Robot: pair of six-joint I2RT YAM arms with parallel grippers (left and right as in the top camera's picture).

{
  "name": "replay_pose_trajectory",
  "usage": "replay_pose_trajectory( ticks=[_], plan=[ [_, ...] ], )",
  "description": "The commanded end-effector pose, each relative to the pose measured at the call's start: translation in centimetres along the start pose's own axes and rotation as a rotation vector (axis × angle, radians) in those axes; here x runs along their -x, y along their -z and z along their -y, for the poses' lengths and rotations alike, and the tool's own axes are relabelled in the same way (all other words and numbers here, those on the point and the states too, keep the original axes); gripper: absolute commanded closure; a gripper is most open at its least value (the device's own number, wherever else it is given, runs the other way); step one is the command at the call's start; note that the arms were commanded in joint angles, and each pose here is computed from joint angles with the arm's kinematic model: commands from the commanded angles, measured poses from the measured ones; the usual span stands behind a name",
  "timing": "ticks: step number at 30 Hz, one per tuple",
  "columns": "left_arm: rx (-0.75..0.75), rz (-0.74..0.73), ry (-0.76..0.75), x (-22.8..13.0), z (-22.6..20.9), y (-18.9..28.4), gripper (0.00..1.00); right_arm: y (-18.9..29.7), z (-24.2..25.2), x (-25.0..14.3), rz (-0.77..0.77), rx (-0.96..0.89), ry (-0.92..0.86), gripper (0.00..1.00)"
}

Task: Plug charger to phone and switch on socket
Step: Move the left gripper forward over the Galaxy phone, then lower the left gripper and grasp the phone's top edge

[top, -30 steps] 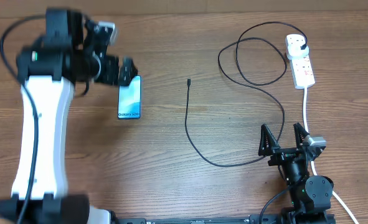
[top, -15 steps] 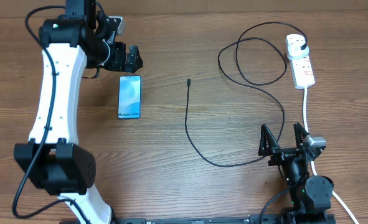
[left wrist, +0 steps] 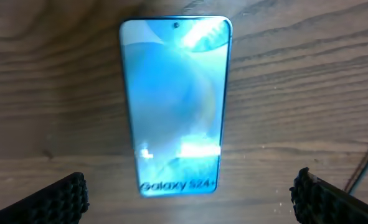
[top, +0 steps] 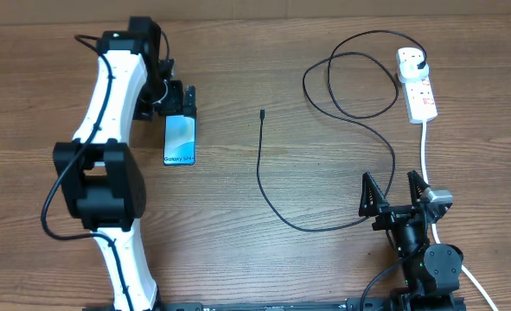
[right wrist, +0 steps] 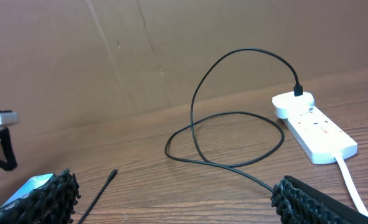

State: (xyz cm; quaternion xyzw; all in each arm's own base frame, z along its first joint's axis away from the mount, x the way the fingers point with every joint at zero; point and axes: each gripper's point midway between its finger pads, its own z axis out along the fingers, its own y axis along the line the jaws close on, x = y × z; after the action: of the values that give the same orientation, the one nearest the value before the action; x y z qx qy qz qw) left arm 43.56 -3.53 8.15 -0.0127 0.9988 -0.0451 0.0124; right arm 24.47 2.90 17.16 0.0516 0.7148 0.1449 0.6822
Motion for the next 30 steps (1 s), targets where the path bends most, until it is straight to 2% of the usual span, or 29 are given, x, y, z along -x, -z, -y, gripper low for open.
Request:
replay_pose_trajectory(
  ticks=[1, 16, 30],
  plan=[
    [0.015, -0.018, -0.016, 0.3, 1.2, -1.7, 0.0, 0.0, 0.1, -0.1, 0.006, -0.006, -0.003, 0.0],
    [0.129, -0.028, 0.033, 0.4, -0.5, -3.7, 0.01, 0.0, 0.1, -0.1, 0.006, -0.006, -0.003, 0.0],
    [0.117, -0.025, 0.037, -0.2, -0.9, -7.2, 0.02, 0.0, 0.1, -0.1, 0.006, -0.006, -0.003, 0.0]
  ],
)
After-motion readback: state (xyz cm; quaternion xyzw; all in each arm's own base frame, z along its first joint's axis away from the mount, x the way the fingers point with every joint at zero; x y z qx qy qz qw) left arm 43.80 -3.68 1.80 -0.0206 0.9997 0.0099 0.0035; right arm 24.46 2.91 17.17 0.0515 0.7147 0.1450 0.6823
